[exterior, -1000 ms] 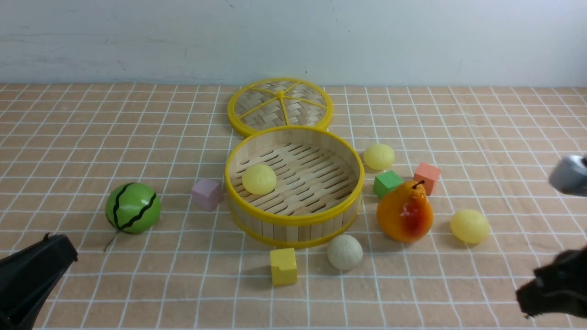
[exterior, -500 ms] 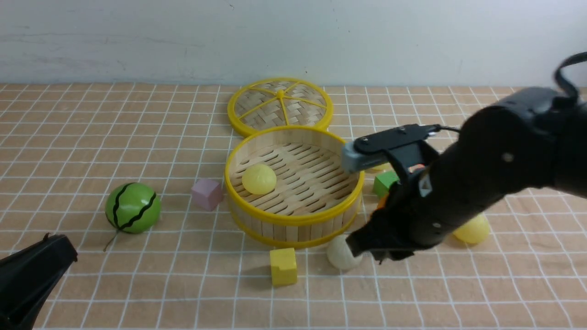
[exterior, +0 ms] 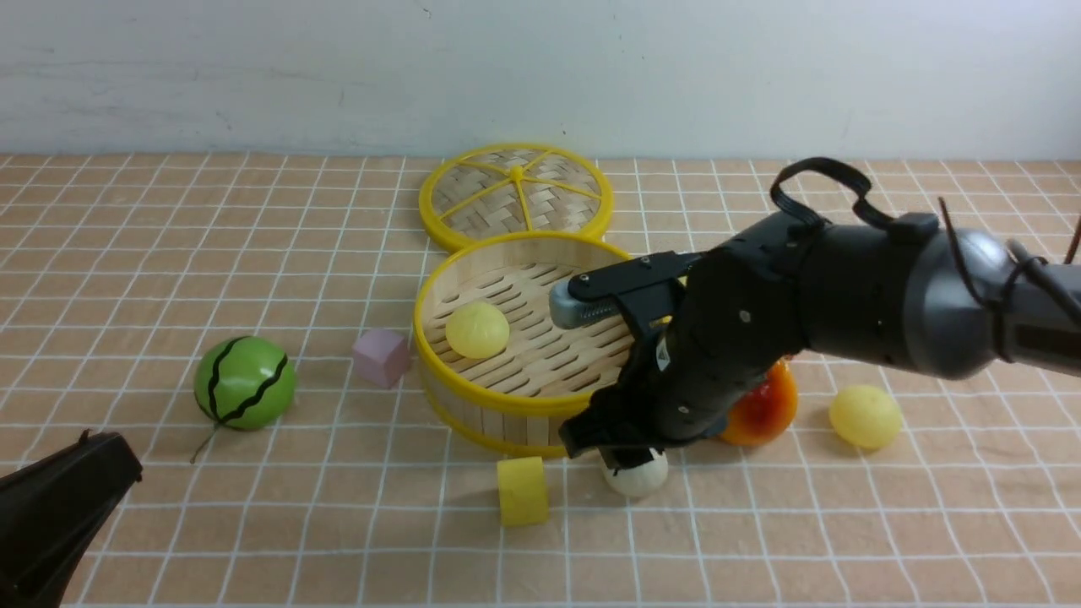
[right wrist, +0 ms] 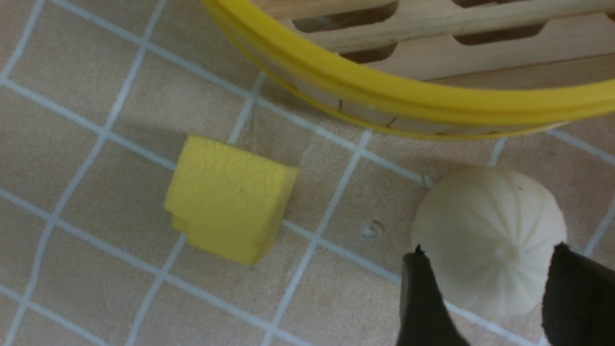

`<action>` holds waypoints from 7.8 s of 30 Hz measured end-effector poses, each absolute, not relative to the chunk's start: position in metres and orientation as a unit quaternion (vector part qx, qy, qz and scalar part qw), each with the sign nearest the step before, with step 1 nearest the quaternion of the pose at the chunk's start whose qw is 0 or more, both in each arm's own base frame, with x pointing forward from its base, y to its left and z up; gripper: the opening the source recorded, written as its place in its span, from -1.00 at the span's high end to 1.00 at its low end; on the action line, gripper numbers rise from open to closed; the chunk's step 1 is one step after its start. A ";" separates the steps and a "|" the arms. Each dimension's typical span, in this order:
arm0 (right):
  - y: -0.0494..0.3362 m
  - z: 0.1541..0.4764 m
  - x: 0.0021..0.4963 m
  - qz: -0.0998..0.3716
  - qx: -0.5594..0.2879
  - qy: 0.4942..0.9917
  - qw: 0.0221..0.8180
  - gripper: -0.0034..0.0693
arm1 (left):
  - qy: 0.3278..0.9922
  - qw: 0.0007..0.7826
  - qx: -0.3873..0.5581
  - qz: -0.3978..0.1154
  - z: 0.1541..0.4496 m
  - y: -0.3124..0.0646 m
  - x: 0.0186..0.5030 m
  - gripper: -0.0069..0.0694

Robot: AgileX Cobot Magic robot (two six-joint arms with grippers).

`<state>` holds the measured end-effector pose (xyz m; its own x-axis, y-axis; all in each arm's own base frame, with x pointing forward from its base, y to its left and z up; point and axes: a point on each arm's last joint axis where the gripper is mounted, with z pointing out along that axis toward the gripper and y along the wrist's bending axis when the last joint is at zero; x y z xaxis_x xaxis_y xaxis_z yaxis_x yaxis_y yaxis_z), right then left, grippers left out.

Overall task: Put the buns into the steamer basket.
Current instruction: Use the right arm to grab a steamed stuffed bun, then use the right arm to put the steamed stuffed bun into the steamer, then use the right arm to grab a steamed stuffed bun, then use the right arm to put the steamed stuffed bun into the steamer, then use the right arm to grab a steamed stuffed bun

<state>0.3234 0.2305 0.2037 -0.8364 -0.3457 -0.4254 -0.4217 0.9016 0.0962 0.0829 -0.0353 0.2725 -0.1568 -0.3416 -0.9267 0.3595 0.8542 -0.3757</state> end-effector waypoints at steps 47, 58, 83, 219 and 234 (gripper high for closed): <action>0.221 0.245 0.316 0.083 -0.219 0.940 0.247 0.95 | 0.713 0.648 0.006 -0.269 0.271 -0.035 0.083 0.72; 0.237 0.291 0.335 0.124 -0.230 0.906 0.333 0.94 | 0.713 0.648 0.006 -0.269 0.271 -0.035 0.083 0.71; 0.263 0.258 0.374 0.106 -0.243 0.904 0.336 0.09 | 0.713 0.647 0.006 -0.270 0.271 -0.035 0.083 0.67; 0.134 0.195 0.489 0.062 -0.076 0.931 0.352 -0.13 | 0.715 0.645 0.007 -0.270 0.270 -0.036 0.083 0.36; 0.139 0.191 0.504 0.068 -0.073 0.922 0.374 -0.11 | 0.721 0.638 0.009 -0.270 0.269 -0.036 0.082 0.33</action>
